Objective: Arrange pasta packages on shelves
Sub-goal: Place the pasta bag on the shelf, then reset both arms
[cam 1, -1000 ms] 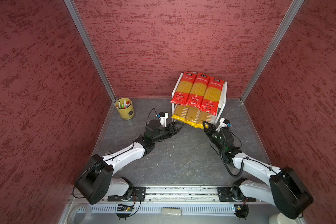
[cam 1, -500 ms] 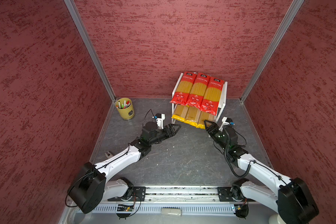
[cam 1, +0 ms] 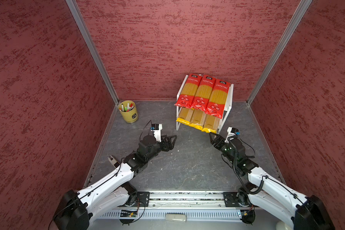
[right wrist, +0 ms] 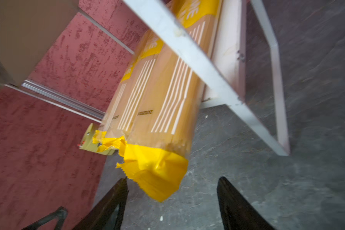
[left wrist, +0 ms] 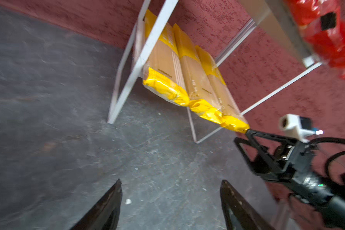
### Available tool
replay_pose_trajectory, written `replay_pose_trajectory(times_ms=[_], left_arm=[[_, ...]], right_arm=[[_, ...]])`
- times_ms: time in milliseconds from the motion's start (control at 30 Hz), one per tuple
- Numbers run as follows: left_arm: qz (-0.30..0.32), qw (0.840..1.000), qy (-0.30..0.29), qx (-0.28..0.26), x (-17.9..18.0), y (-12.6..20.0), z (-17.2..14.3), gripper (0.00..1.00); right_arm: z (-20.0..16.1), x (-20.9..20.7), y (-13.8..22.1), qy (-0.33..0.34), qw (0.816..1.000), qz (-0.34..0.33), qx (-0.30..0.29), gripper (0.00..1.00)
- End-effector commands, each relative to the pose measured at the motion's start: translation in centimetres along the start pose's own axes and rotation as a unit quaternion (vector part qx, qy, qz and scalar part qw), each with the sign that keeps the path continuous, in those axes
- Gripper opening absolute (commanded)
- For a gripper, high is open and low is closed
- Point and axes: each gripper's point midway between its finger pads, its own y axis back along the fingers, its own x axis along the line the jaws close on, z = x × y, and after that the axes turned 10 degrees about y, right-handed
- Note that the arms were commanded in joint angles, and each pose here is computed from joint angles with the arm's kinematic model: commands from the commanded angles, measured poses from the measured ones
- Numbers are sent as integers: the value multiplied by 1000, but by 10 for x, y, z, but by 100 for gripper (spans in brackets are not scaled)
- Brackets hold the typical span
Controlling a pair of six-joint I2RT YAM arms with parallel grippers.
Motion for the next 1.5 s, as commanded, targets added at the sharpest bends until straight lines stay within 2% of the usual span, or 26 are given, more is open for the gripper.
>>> replay_pose_trajectory(times_ms=[0, 133, 233, 333, 467, 600, 700, 800, 967, 1133, 1267, 1367, 1467], left_arm=[[126, 980, -132, -72, 43, 8, 22, 79], [232, 945, -183, -141, 76, 14, 54, 81], [301, 917, -185, -187, 106, 27, 76, 83], [343, 899, -174, -209, 133, 42, 88, 83], [380, 883, -160, -226, 169, 57, 95, 83], [379, 883, -119, -251, 203, 61, 99, 83], [377, 889, -103, -238, 222, 55, 96, 83], [372, 894, -112, -224, 228, 47, 93, 84], [357, 899, -112, -228, 234, 41, 98, 84], [332, 904, -101, -248, 244, 41, 107, 84], [293, 921, -81, -243, 258, 30, 105, 85], [273, 933, -93, -214, 255, 17, 99, 85], [267, 935, -103, -212, 257, 9, 94, 86]], right_arm=[[18, -37, 5, 98, 988, -107, -53, 74], [37, -50, 6, 183, 965, -156, -108, 76], [51, -54, 12, 234, 943, -176, -159, 78], [71, -62, 23, 255, 917, -223, -210, 79], [87, -71, 20, 286, 891, -271, -224, 80], [101, -80, 9, 293, 879, -294, -236, 81], [105, -85, 2, 301, 875, -305, -224, 81], [104, -97, 7, 321, 866, -328, -197, 81], [102, -134, 16, 278, 877, -341, -195, 79], [100, -149, 9, 290, 862, -357, -215, 80], [102, -149, -1, 321, 853, -349, -220, 80], [96, -159, -11, 324, 858, -343, -204, 81], [94, -158, -20, 328, 866, -328, -188, 82]])
